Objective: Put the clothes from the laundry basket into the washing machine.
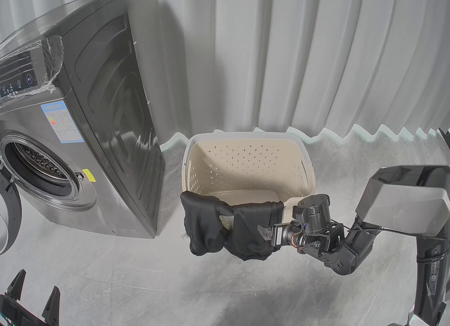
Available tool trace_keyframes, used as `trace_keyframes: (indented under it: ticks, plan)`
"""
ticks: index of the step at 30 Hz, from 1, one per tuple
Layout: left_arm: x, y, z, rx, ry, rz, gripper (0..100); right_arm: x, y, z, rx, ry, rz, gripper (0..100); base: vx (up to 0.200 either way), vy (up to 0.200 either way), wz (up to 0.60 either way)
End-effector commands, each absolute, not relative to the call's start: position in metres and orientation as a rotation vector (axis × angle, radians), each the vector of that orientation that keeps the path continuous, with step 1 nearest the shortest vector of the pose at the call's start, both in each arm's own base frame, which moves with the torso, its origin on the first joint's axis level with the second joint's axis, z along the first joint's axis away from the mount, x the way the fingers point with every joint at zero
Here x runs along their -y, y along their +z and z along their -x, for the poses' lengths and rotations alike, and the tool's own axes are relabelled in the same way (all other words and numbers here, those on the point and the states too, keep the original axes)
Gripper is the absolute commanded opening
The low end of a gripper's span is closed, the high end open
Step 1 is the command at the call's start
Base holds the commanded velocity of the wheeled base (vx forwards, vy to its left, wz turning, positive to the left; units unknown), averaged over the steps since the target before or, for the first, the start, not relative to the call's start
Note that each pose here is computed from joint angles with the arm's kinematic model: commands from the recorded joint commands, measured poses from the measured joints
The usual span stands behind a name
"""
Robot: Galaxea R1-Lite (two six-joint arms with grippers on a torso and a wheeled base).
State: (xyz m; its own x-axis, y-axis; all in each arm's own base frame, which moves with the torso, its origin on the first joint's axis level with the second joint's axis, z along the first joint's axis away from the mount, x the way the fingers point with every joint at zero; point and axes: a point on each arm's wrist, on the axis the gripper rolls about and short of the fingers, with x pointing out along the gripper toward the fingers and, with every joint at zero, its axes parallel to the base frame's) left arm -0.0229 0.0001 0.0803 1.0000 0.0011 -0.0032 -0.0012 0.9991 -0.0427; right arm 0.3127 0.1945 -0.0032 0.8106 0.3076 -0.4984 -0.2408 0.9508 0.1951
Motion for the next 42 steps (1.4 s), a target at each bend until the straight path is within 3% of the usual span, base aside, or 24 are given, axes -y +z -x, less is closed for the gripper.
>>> trace_keyframes:
  ticks: [1,39,40,42]
  plan:
    - [0.0,0.075,0.023,-0.003,0.002,0.043,100,-0.202,-0.02,-0.323,-0.567,0.292,-0.119,100,0.0,0.0,0.0]
    - [0.0,0.075,0.023,-0.003,0.002,0.044,100,-0.231,-0.041,-0.368,-0.497,0.312,-0.152,100,0.0,0.0,0.0]
    - [0.0,0.075,0.023,-0.003,0.002,0.044,100,-0.231,-0.042,-0.367,-0.499,0.312,-0.152,0,0.0,0.0,0.0]
    - [0.0,0.075,0.023,-0.003,0.002,0.044,100,-0.231,-0.042,-0.367,-0.497,0.312,-0.152,0,0.0,0.0,0.0]
